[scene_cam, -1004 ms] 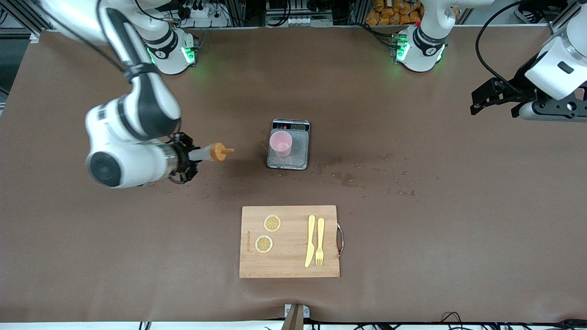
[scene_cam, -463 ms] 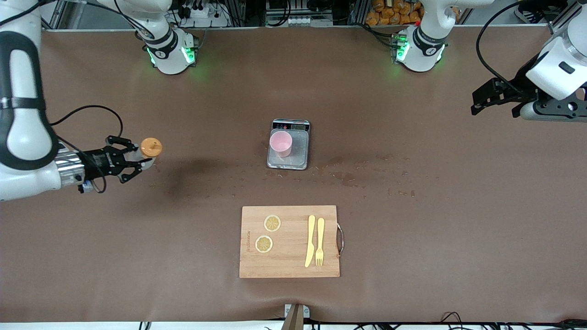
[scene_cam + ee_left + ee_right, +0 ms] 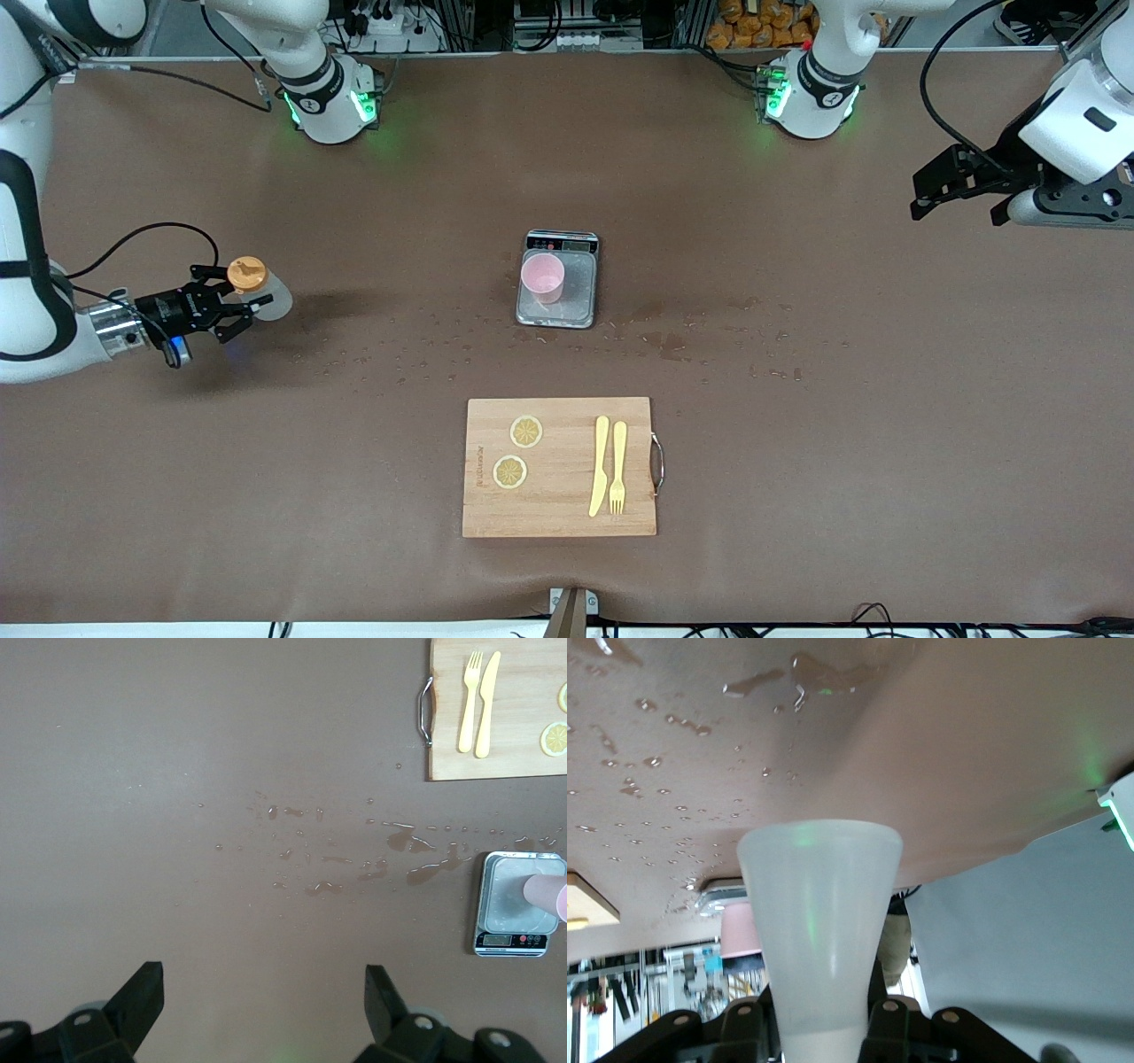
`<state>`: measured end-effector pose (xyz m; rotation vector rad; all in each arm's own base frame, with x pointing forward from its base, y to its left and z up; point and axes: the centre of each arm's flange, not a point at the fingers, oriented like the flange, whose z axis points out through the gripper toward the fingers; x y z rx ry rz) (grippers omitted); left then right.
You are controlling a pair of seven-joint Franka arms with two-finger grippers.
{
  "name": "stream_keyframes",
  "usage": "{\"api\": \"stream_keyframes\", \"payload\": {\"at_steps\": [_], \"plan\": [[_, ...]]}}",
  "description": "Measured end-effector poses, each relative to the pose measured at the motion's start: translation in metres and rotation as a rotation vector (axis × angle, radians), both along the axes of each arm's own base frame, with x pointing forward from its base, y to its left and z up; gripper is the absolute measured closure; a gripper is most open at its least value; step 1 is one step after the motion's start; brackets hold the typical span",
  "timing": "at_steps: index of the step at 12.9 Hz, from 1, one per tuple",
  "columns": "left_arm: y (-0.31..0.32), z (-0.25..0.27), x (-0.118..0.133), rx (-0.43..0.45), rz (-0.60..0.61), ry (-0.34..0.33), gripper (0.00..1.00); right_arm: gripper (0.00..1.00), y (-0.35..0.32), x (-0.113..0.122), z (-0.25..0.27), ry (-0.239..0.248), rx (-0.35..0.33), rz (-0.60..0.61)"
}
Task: Add sauce to pink cup with both arms
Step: 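Carry the bottle with the right gripper back beside its start spot, then set the bottle upright on the table and open the right gripper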
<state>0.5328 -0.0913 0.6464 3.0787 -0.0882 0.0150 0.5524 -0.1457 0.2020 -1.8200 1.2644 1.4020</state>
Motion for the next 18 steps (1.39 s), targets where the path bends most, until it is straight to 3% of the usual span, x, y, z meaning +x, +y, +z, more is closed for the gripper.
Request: {"api": "stream_keyframes", "payload": {"at_steps": [6, 13, 15, 16, 18], "plan": [[0.002, 0.000, 0.000, 0.000, 0.004, 0.000, 0.00, 0.63, -0.018, -0.029, -0.047, -0.022, 0.112, -0.009], [0.003, 0.001, 0.001, 0.000, 0.006, -0.001, 0.00, 0.63, -0.037, -0.046, -0.061, -0.031, 0.115, -0.004], [0.003, 0.000, 0.000, 0.000, 0.006, 0.001, 0.00, 0.54, -0.039, -0.047, -0.067, -0.033, 0.105, -0.003], [0.003, 0.000, 0.000, 0.001, 0.005, 0.004, 0.00, 0.54, -0.038, -0.048, -0.071, -0.030, 0.105, -0.003], [0.002, 0.000, -0.001, 0.005, 0.003, 0.007, 0.00, 0.37, -0.036, -0.048, -0.074, -0.025, 0.110, 0.000]]}}
